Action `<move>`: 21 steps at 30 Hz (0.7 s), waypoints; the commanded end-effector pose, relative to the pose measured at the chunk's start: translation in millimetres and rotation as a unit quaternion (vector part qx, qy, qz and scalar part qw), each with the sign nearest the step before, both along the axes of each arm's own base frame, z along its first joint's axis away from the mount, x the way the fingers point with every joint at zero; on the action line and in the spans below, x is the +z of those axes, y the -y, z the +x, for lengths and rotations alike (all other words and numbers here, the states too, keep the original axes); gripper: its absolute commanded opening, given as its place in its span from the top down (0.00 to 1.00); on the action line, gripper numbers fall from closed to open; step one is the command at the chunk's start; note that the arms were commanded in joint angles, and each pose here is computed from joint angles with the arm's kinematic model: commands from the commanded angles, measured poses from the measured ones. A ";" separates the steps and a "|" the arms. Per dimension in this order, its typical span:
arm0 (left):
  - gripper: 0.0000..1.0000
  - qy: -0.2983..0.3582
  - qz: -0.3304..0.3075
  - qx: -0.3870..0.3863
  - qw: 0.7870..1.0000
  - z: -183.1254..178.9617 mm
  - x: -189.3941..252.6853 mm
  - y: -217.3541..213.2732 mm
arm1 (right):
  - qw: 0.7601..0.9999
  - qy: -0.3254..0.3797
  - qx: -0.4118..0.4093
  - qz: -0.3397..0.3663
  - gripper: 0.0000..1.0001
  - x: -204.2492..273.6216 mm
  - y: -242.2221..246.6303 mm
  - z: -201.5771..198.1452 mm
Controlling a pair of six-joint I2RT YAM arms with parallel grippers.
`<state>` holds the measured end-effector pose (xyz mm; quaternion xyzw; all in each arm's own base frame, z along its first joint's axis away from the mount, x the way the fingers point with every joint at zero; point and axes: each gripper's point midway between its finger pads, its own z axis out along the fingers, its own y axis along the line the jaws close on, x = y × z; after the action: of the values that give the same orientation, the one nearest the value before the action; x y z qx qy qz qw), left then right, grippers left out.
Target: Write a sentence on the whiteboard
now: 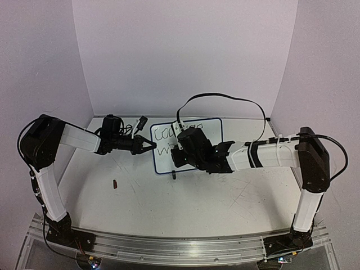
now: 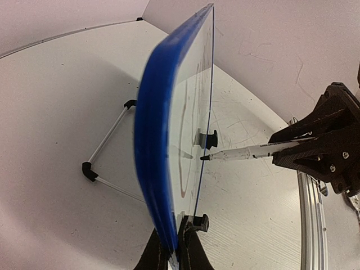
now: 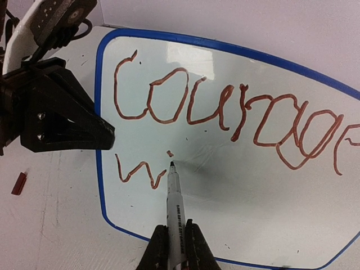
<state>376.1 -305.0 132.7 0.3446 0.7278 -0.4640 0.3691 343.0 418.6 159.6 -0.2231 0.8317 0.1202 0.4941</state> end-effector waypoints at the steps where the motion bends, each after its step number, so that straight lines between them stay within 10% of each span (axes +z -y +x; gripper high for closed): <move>1: 1.00 0.037 0.051 0.057 0.996 23.2 -7.1 -13.9 | 0.999 0.016 -0.004 0.030 1.00 24.3 0.5 0.3; 21: 1.00 0.037 0.052 0.058 0.996 23.0 -7.3 -14.5 | 1.000 -0.006 -0.018 0.008 1.00 1.0 0.4 3.4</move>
<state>376.1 -305.0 132.7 0.3447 0.7279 -0.4639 0.3690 342.2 416.9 156.8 -0.2180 0.8363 0.1195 0.4887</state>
